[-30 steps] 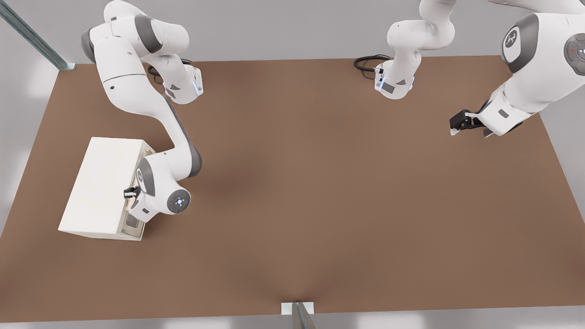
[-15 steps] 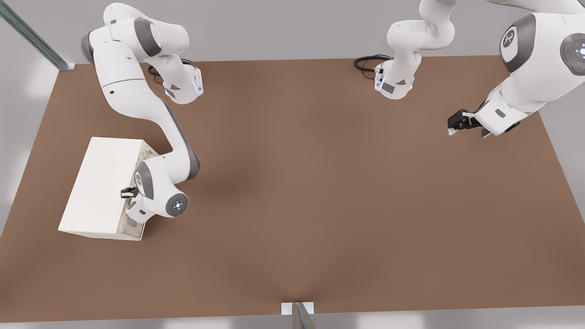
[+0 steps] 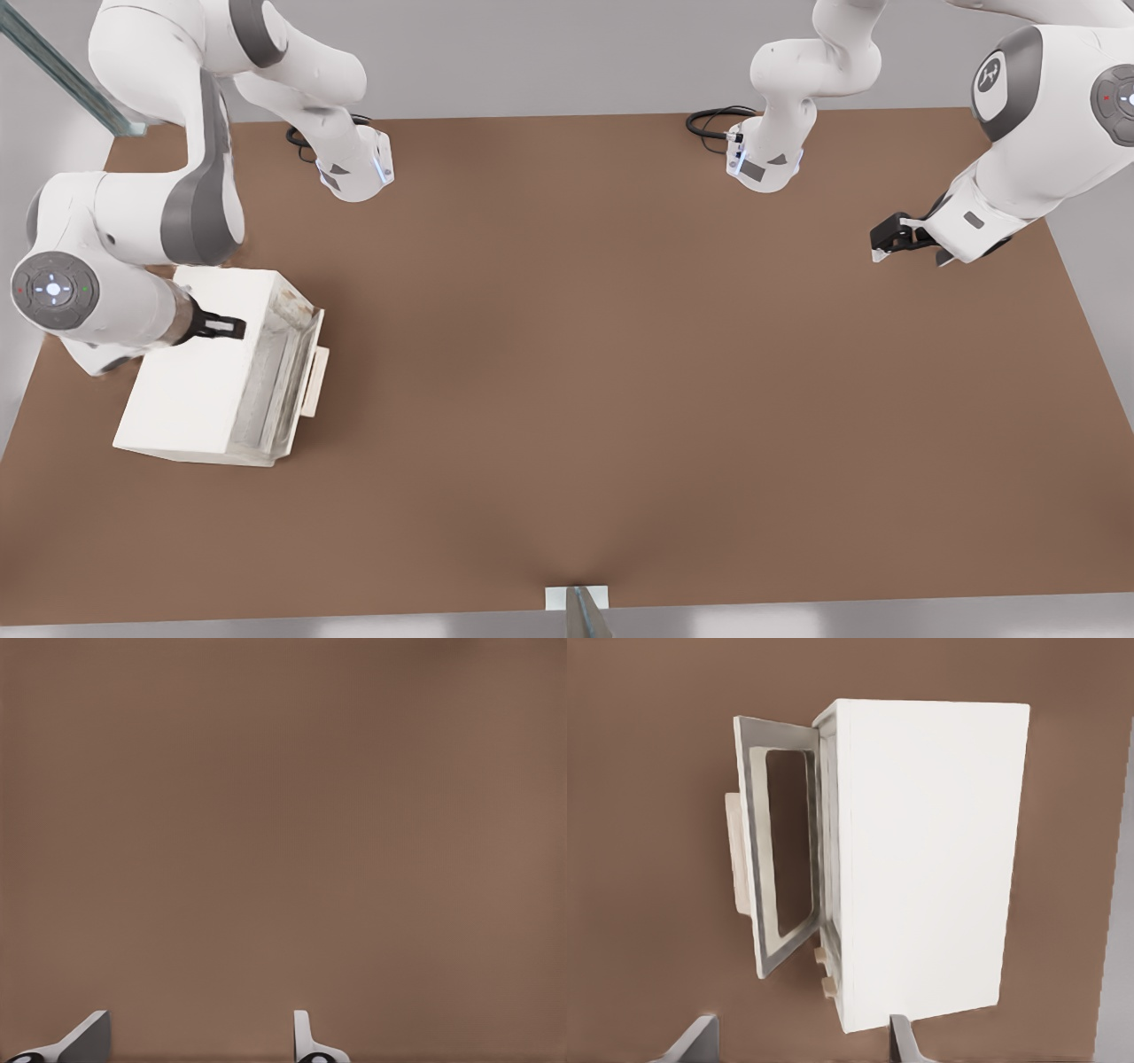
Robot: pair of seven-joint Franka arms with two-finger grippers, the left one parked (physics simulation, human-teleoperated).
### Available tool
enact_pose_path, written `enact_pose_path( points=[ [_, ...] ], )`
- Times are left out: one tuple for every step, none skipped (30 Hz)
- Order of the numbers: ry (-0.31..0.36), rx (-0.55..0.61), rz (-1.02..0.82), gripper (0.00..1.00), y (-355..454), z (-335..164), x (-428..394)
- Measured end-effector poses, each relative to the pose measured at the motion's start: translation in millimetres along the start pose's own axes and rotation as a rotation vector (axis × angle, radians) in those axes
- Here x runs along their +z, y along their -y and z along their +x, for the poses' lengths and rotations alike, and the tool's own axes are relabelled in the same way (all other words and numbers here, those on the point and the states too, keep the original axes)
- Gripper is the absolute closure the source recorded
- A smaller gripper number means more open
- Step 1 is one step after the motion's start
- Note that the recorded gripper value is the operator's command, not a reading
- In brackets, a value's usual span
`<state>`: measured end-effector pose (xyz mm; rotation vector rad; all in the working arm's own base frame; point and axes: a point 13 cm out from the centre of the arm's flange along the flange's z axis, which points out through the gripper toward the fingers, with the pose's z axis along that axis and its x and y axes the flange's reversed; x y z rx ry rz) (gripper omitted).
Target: Keep left arm still and open the oven door with right arm
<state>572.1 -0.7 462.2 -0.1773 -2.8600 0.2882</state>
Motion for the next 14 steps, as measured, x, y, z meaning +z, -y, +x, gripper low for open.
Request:
enact_pose_path(
  points=[
    [-0.012,-0.009,-0.016,0.0,5,21,2],
    [-0.02,-0.02,-0.03,0.0,7,35,7],
    [-0.023,-0.031,-0.043,0.0,6,42,12],
    [-0.021,-0.041,-0.055,0.0,5,44,14],
    [-0.017,-0.05,-0.066,0.0,5,45,16],
    [-0.012,-0.058,-0.075,0.0,5,44,17],
    [-0.007,-0.065,-0.082,0.0,5,43,17],
    [-0.003,-0.072,-0.087,0.0,5,41,18],
    [0.002,-0.078,-0.091,0.0,6,40,18],
    [0.006,-0.084,-0.095,0.0,6,39,18],
    [0.01,-0.091,-0.097,0.0,7,38,18],
    [0.013,-0.097,-0.099,0.0,7,37,18],
    [0.016,-0.104,-0.101,0.0,6,37,18],
    [0.019,-0.11,-0.102,0.0,6,36,18]
  ],
)
